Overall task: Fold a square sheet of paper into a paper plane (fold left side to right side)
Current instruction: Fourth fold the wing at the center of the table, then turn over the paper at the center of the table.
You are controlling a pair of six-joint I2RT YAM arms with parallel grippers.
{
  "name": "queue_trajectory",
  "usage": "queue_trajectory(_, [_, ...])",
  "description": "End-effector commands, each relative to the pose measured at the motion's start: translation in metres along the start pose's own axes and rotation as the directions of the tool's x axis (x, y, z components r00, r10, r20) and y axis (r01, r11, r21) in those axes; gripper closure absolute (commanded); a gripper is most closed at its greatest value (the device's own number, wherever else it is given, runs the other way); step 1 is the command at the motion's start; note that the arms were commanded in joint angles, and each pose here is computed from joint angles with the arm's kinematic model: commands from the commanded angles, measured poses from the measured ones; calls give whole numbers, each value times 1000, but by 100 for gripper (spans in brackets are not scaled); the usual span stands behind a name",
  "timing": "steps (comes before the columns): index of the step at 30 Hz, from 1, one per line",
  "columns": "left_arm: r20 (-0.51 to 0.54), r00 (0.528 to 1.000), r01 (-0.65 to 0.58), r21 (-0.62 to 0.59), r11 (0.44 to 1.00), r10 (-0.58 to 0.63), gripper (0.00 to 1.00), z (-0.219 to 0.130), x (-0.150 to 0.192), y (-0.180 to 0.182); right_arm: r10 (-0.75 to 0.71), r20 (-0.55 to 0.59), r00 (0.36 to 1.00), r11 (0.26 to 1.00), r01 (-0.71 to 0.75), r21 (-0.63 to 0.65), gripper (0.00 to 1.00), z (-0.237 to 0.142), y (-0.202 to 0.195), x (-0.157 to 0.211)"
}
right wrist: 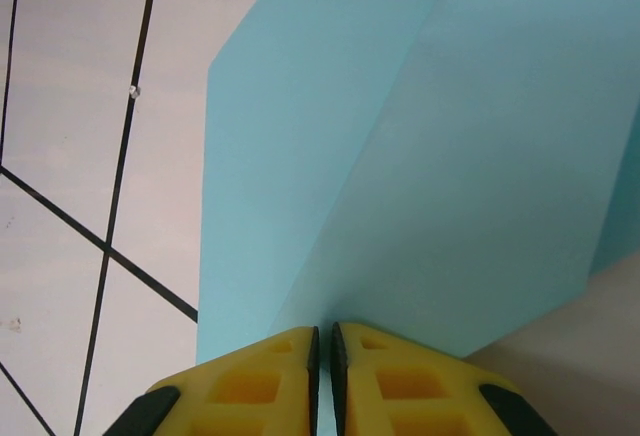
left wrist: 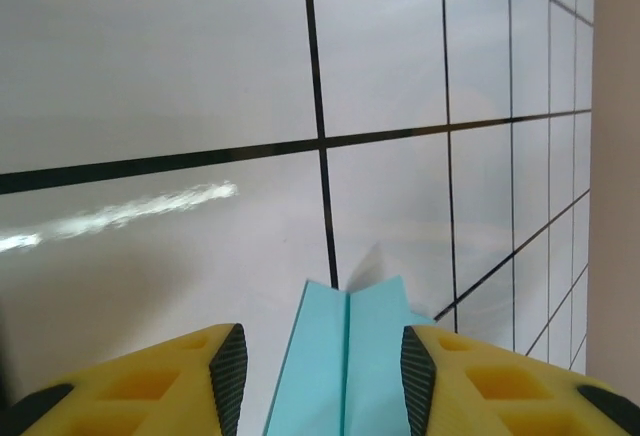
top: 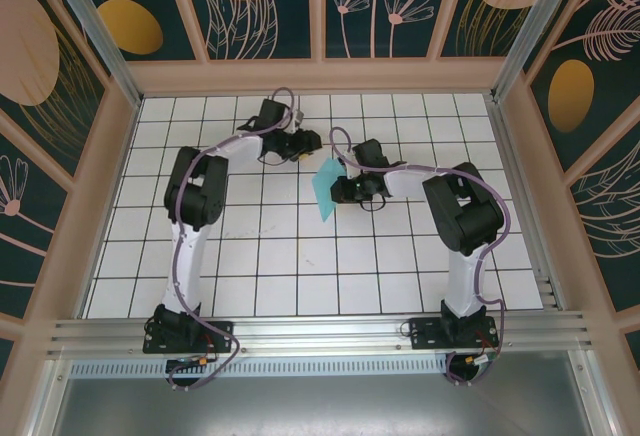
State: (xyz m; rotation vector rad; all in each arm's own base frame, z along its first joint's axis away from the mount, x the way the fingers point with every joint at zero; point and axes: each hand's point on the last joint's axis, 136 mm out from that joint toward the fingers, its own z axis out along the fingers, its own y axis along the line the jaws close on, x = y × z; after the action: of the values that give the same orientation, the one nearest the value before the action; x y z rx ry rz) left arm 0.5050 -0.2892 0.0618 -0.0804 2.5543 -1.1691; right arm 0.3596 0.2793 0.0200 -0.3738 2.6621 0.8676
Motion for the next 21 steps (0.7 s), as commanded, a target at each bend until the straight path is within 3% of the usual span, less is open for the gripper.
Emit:
queue_trajectory(1, [96, 991, -97, 9, 995, 96, 52, -49, -14, -33, 66, -43, 997, 998, -66, 1, 80, -5, -5, 12])
queue_trajectory(10, [88, 993, -83, 38, 996, 80, 53, -89, 56, -34, 69, 145, 987, 996, -60, -65, 66, -65, 17, -30])
queue_trajectory(15, [17, 996, -90, 62, 994, 89, 53, -69, 95, -42, 134, 206, 969, 989, -118, -85, 55, -83, -1, -28])
queue_trajectory(21, [-23, 996, -90, 80, 993, 92, 53, -42, 104, -48, 151, 180, 972, 972, -113, -207, 46, -72, 11, -32])
